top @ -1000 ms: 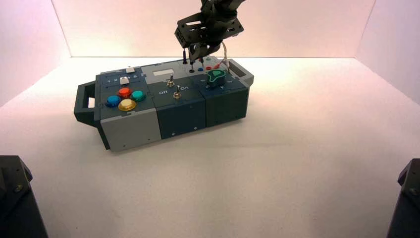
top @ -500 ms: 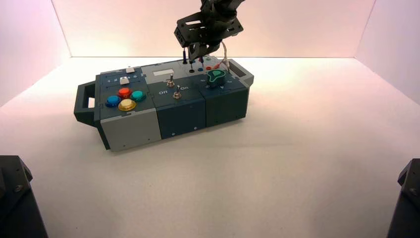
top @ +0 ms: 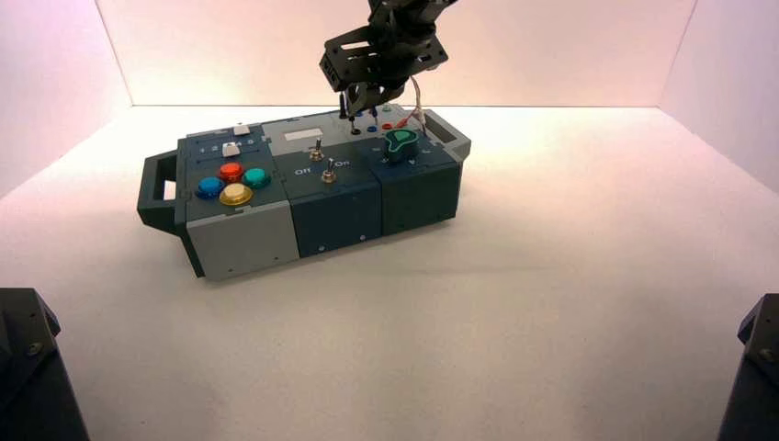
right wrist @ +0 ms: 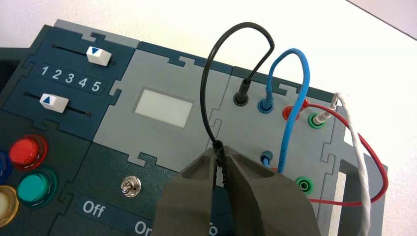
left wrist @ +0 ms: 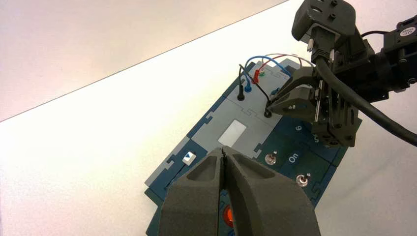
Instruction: Insert the black wire.
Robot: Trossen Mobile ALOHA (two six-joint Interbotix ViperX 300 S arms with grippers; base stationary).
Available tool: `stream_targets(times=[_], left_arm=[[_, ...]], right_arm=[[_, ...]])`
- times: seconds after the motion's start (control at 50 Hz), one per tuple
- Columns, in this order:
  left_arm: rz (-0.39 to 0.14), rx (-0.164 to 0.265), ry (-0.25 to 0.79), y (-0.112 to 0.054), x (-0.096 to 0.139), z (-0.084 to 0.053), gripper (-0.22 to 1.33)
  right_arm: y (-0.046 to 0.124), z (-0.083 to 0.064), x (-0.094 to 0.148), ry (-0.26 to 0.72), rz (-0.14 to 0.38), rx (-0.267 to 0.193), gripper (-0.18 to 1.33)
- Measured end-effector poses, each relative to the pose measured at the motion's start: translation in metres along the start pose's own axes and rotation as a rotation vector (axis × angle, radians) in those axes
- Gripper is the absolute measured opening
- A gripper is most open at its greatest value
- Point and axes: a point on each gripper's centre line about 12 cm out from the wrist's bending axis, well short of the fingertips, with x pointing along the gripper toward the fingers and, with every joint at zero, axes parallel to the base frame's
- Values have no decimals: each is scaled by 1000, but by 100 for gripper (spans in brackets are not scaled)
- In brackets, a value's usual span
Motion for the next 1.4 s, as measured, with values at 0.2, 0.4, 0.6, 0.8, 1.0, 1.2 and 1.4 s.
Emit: stream_targets(times=[0.2, 0.4, 0.6, 0.8, 1.0, 1.2, 1.4], left_arm=[[0, 0, 0, 0, 0, 0, -16], [1, 2, -1, 0, 0, 0, -16], [0, 0, -1, 0, 0, 0, -16], [1, 2, -1, 0, 0, 0, -16], [0, 0, 0, 0, 0, 0, -16], [0, 0, -1, 0, 0, 0, -16], [0, 0, -1, 0, 0, 0, -16]], right_arm=[[0, 0, 0, 0, -1, -9, -1], [-1, 0, 0, -3, -2, -8, -1], [-2, 1, -1, -3, -4, -6, -1], [-2, 1, -1, -3, -4, -7, -1], [-4, 1, -1, -3, -7, -4, -1], [-3, 1, -1, -3, -6, -5, -1], [-4, 1, -1, -11, -8, -4, -1]])
